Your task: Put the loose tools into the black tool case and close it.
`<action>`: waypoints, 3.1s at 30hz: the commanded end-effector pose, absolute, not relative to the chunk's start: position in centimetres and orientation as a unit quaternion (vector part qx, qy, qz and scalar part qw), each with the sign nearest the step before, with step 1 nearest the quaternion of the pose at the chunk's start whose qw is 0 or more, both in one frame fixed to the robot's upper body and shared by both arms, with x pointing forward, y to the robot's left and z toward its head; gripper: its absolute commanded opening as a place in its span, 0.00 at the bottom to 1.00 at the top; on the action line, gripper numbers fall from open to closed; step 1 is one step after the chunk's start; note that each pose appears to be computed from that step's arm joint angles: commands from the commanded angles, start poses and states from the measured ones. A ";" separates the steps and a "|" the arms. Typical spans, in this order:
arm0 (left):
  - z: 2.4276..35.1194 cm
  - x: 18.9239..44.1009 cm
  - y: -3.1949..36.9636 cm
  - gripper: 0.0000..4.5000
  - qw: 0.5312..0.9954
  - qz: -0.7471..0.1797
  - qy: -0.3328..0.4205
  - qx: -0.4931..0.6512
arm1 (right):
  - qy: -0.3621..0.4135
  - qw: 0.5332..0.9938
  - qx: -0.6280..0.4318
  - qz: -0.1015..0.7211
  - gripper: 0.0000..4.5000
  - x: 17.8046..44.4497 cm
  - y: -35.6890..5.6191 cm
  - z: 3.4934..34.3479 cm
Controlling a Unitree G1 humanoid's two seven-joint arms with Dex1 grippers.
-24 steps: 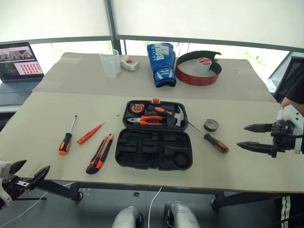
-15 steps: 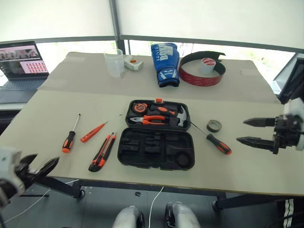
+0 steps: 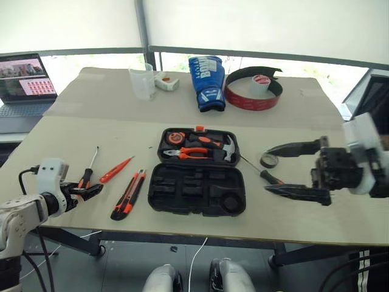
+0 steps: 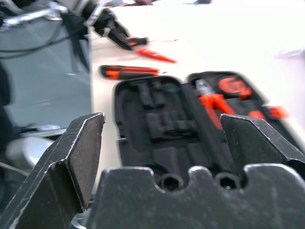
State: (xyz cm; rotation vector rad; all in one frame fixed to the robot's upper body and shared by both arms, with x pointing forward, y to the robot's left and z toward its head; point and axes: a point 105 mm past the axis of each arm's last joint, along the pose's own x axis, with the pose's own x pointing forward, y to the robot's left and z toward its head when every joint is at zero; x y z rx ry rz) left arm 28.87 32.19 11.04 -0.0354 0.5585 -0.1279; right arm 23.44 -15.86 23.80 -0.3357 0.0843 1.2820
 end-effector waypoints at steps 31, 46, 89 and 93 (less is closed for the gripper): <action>18.1 33.5 15.1 0.20 0.702 -0.615 0.107 0.343 | 0.051 0.823 -0.200 0.529 1.00 23.4 -17.2 22.4; 15.8 36.6 11.9 0.20 0.666 -0.642 0.097 0.366 | 0.044 0.843 -0.200 0.498 1.00 22.7 -16.8 21.9; 18.0 36.8 8.5 0.12 0.690 -0.669 0.072 0.268 | 0.085 0.912 -0.175 0.361 1.00 24.5 -21.4 18.5; 21.6 34.4 9.3 0.38 0.687 -0.703 0.057 0.178 | 0.118 0.931 -0.161 0.304 1.00 25.2 -24.0 16.8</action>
